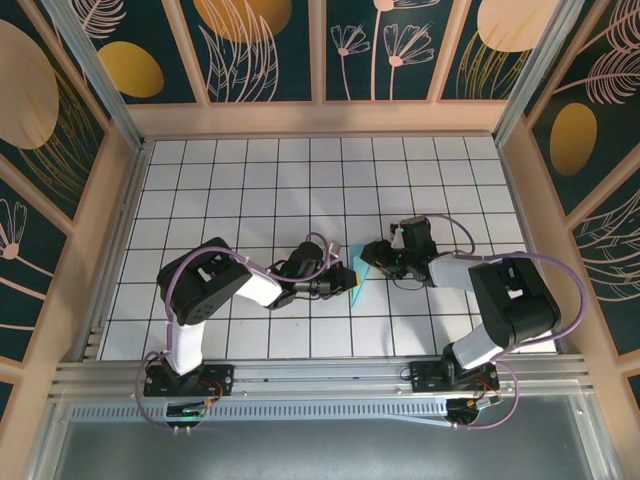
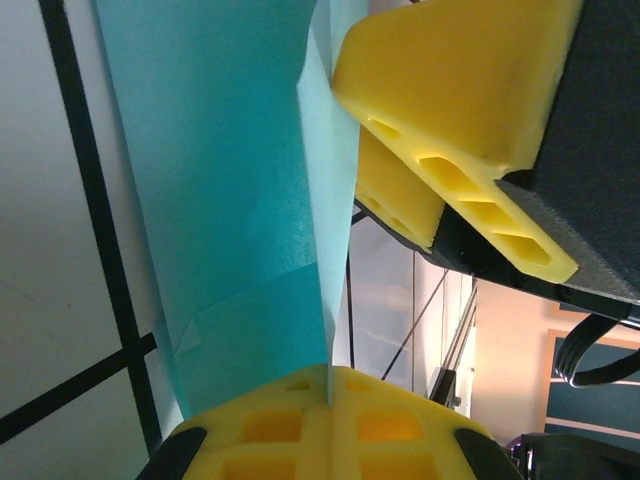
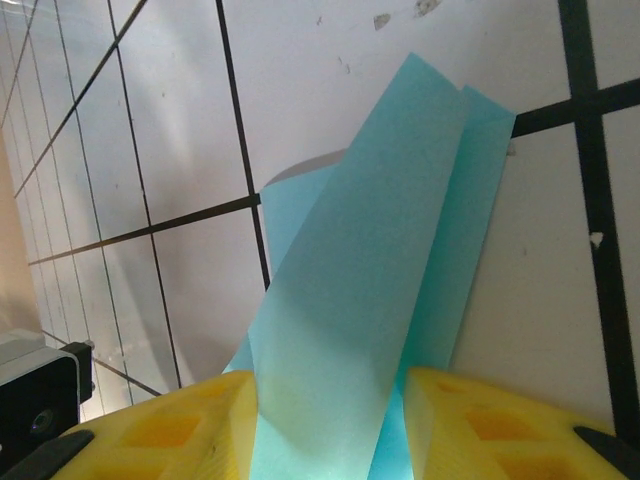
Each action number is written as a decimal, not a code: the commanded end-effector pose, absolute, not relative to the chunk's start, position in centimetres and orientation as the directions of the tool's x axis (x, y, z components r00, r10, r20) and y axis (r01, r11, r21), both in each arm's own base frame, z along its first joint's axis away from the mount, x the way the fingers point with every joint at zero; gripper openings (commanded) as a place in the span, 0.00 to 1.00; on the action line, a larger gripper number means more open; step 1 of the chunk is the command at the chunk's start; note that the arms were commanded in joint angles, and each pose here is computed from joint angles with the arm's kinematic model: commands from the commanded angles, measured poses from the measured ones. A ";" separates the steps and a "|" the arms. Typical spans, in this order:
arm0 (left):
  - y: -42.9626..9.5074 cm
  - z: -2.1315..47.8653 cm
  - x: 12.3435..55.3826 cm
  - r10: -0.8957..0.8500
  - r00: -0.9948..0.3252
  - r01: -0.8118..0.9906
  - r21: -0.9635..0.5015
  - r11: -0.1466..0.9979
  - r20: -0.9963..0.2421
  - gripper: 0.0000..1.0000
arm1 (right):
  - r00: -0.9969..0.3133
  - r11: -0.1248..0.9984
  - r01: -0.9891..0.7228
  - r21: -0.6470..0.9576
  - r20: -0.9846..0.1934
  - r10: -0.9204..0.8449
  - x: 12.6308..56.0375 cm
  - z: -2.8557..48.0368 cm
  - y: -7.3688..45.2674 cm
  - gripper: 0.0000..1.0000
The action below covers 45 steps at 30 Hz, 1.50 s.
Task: Fold a paper plane with a square sheet of paper (fold left side to right side)
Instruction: Fold the wing for the fifth time at the center of the table.
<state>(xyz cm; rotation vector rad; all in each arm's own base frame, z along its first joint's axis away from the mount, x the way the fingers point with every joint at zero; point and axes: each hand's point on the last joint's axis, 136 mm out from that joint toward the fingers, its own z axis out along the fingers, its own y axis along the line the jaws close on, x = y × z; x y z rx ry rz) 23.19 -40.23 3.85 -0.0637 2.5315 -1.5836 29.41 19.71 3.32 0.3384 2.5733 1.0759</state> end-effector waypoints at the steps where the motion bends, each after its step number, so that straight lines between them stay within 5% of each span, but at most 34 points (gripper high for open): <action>1: -40.1 3.3 23.2 -0.117 -0.989 0.032 -0.901 0.432 -0.091 0.00 | -0.910 0.694 0.090 0.714 -0.225 0.349 30.3 3.3 20.1 0.43; 23: -38.9 4.7 25.4 -0.143 -0.977 0.074 -0.883 0.463 -0.157 0.40 | -0.926 0.742 0.139 0.655 -0.179 0.332 29.1 0.8 19.6 0.40; 30: -39.9 4.3 26.1 -0.130 -0.979 0.078 -0.883 0.462 -0.154 0.39 | -0.927 0.745 0.140 0.652 -0.179 0.331 29.0 0.8 19.5 0.40; 45: -39.2 2.1 26.9 -0.145 -0.974 0.068 -0.834 0.547 -0.175 0.18 | -0.929 0.750 0.138 0.647 -0.177 0.324 28.8 0.7 19.5 0.40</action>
